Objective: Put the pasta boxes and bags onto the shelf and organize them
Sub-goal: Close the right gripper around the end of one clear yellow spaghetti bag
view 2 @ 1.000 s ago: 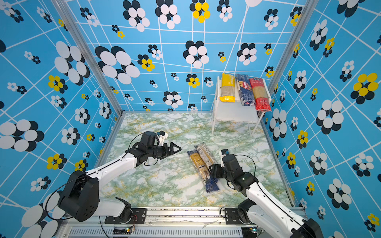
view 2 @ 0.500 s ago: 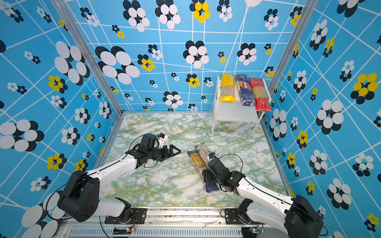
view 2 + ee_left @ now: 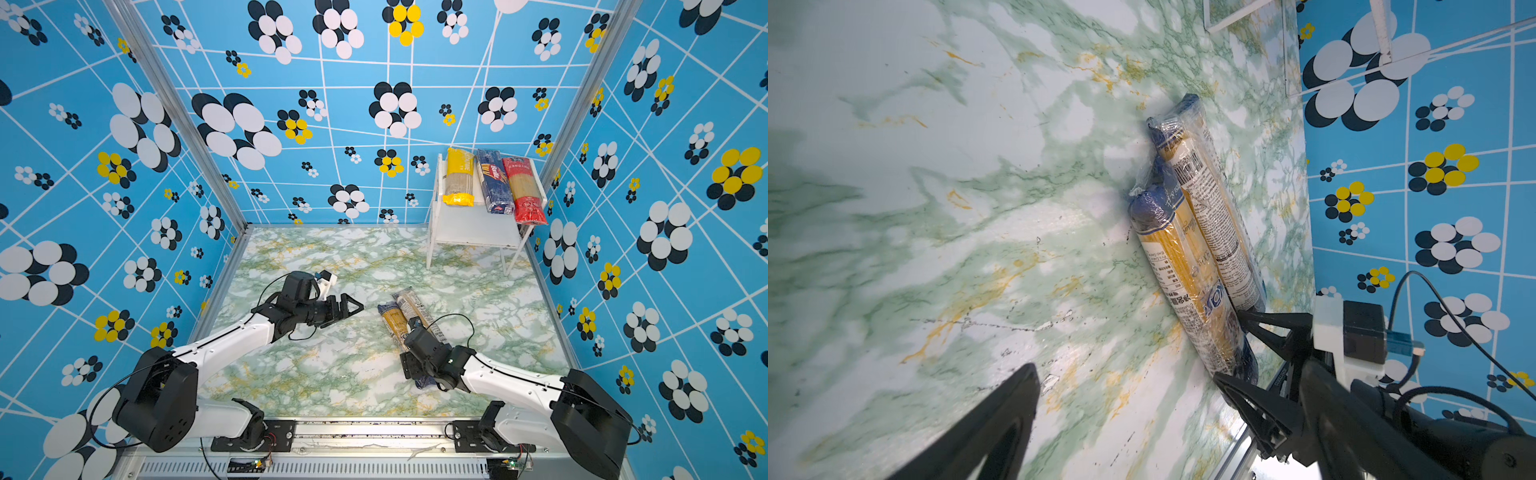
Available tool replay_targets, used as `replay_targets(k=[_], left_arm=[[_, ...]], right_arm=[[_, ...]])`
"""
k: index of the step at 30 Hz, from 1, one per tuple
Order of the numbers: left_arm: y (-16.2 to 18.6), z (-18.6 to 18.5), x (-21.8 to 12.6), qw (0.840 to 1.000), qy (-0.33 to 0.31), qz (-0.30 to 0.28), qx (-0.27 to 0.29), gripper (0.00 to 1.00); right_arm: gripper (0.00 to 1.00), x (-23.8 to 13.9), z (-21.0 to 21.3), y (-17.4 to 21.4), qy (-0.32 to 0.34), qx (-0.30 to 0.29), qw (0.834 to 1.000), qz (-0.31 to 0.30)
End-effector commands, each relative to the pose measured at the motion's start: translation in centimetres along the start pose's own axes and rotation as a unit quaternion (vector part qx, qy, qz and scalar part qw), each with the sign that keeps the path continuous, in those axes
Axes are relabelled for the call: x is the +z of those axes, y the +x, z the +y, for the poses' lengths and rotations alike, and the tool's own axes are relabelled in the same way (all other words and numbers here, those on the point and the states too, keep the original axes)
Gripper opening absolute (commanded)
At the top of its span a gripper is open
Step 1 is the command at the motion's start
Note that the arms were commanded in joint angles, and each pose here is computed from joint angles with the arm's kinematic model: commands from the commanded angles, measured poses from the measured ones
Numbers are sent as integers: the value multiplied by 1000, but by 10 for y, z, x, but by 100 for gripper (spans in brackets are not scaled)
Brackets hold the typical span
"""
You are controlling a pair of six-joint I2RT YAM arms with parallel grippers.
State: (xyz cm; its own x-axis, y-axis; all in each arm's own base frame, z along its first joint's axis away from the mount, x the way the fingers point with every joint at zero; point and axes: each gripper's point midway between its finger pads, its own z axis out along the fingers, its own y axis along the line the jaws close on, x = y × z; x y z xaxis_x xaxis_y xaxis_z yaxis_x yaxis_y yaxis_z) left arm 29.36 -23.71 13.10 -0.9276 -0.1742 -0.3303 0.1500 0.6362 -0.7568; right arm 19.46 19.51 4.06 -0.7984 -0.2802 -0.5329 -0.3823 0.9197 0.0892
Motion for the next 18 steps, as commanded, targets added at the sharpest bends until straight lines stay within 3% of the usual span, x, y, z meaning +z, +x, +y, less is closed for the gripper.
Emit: replay_targets(k=[1,13,18], left_arm=[[3,-1,-4,1000,0,-7,14,99],[12,9,-2,1000,-2,-6,8,99],[14,11,-2,1000,-4,-3,7,99]], right_arm=[[79,0,3,-8,10,-9,1000,-8],[80,20,8,9,54,-42,997,28],[68,29,14,9,62,-50,996,36]])
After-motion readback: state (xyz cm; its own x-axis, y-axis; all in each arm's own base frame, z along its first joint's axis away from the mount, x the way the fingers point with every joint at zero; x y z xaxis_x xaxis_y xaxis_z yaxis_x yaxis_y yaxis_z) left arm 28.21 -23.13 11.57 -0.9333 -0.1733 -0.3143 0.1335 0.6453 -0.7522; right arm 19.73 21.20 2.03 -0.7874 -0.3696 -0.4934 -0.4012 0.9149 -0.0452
